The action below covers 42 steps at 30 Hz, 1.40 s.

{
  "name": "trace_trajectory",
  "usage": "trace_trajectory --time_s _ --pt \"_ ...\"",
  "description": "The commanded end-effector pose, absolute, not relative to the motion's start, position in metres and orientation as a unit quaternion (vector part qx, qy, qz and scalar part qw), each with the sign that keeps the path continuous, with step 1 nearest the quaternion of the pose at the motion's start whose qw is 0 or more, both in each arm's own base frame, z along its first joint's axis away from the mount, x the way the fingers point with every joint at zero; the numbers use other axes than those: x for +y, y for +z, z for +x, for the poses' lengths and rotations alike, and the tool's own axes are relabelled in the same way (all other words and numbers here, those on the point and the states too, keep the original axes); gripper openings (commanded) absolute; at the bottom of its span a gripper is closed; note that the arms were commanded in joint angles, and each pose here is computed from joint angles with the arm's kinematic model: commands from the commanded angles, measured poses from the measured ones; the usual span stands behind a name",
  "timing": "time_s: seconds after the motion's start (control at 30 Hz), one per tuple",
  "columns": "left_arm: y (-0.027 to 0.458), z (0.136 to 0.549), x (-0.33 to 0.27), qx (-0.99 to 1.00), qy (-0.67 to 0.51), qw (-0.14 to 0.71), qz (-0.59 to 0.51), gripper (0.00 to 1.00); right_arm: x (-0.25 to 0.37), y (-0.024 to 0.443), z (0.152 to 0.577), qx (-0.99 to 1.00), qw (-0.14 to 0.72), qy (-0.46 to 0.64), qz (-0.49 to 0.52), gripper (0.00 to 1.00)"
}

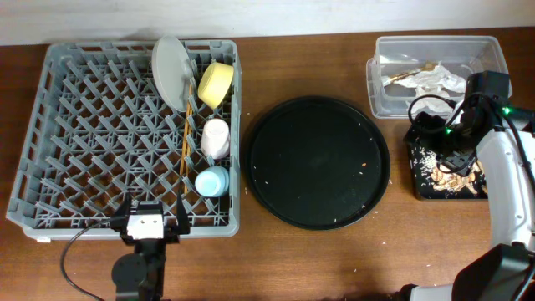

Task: Sort waste into correct bins and load items into the dishwasher rack

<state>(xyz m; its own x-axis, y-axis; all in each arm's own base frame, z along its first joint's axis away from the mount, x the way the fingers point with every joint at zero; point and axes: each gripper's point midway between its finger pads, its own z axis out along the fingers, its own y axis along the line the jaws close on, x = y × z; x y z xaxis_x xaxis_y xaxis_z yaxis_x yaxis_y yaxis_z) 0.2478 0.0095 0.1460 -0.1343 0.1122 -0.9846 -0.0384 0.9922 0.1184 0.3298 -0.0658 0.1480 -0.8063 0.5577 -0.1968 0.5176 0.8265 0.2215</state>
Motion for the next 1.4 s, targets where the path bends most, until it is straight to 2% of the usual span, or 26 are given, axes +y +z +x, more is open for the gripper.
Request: trace_trajectory --time_s 0.0,0.5,0.53,0.57,0.6,0.63,0.67,0.73,0.9,1.1,1.23,1.37 --pt "0.159 0.246 0.011 0.73 0.066 0.679 0.027 1.0 -0.066 0.152 0.331 0.948 0.134 0.079 0.279 0.98" --pt "0.157 0.246 0.011 0.733 0.065 0.676 0.027 1.0 -0.066 0.152 0.33 0.948 0.134 0.078 0.279 0.98" --pt "0.157 0.246 0.011 0.733 0.066 0.676 0.027 1.0 -0.074 0.162 0.33 0.947 0.161 0.047 0.273 0.98" --pt "0.157 0.246 0.011 0.733 0.066 0.676 0.027 1.0 -0.066 0.178 0.343 0.955 0.219 0.037 0.194 0.98" --pt "0.157 0.246 0.011 0.733 0.066 0.676 0.027 1.0 -0.039 0.205 0.358 0.947 0.318 0.013 0.042 0.99" --pt "0.157 0.246 0.011 0.733 0.066 0.676 0.027 1.0 -0.03 0.215 0.36 0.936 0.352 0.006 0.006 0.99" --pt "0.157 0.246 0.011 0.733 0.066 0.676 0.027 1.0 -0.019 0.234 0.36 0.907 0.42 -0.002 -0.025 0.98" --pt "0.157 0.246 0.011 0.733 0.066 0.676 0.027 1.0 -0.011 0.246 0.337 0.855 0.518 -0.003 -0.032 0.99" --pt "0.157 0.246 0.011 0.733 0.066 0.676 0.027 1.0 0.008 0.201 0.264 0.752 0.657 -0.002 -0.056 0.98" --pt "0.157 0.246 0.011 0.733 0.066 0.676 0.027 1.0 0.023 0.164 0.252 0.724 0.685 0.016 -0.079 0.98" --pt "0.157 0.246 0.011 0.733 0.066 0.676 0.027 1.0 0.033 0.178 0.244 0.696 0.711 0.029 -0.094 0.98" --pt "0.157 0.246 0.011 0.733 0.066 0.676 0.027 1.0 0.047 0.16 0.241 0.718 0.683 0.061 -0.12 0.98"
